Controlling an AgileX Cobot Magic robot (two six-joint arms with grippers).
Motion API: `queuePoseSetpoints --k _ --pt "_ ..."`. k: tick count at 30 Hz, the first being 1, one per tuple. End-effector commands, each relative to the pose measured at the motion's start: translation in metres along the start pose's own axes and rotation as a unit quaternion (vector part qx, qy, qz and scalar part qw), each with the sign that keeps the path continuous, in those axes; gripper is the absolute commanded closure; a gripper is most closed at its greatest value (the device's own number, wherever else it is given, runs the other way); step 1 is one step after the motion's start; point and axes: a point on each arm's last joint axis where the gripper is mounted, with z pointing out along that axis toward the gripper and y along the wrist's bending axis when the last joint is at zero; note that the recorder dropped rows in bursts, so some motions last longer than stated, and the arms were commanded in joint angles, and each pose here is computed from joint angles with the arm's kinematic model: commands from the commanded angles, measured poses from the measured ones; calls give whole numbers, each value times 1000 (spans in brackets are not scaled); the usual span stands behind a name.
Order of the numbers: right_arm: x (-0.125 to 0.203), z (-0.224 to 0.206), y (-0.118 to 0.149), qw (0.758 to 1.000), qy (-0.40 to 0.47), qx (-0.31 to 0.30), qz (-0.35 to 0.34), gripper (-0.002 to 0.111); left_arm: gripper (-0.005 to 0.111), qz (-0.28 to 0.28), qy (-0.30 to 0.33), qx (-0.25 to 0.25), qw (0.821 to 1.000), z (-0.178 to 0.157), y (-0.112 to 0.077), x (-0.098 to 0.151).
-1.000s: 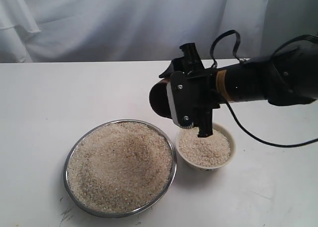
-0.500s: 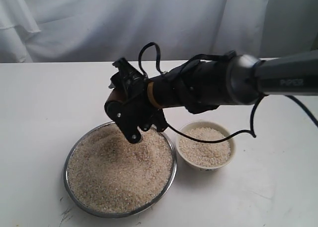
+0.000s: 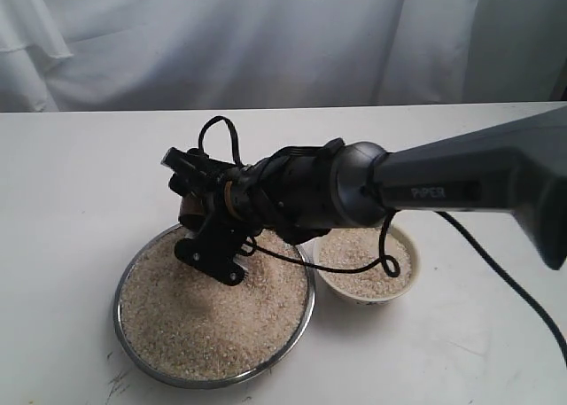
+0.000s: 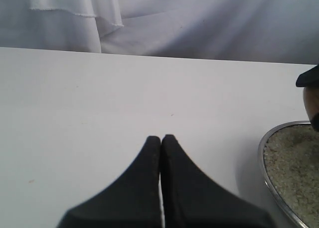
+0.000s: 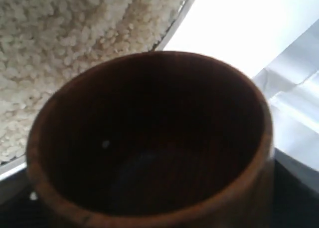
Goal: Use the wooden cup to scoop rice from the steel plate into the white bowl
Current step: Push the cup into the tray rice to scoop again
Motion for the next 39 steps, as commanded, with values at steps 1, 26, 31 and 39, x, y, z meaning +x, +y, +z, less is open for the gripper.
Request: queuePoseSetpoints --k 1,26,31,39 --pt "-8 4 -15 1000 10 14 -20 108 107 1 -6 1 1000 0 0 0" --pt "-45 28 -8 997 -53 14 -59 108 107 1 -6 1 1000 0 0 0" --pt "-44 27 -8 997 -52 14 -59 108 107 1 -6 1 1000 0 0 0" --pt "-43 13 2 995 -46 -4 -91 108 107 1 -6 1 1000 0 0 0"
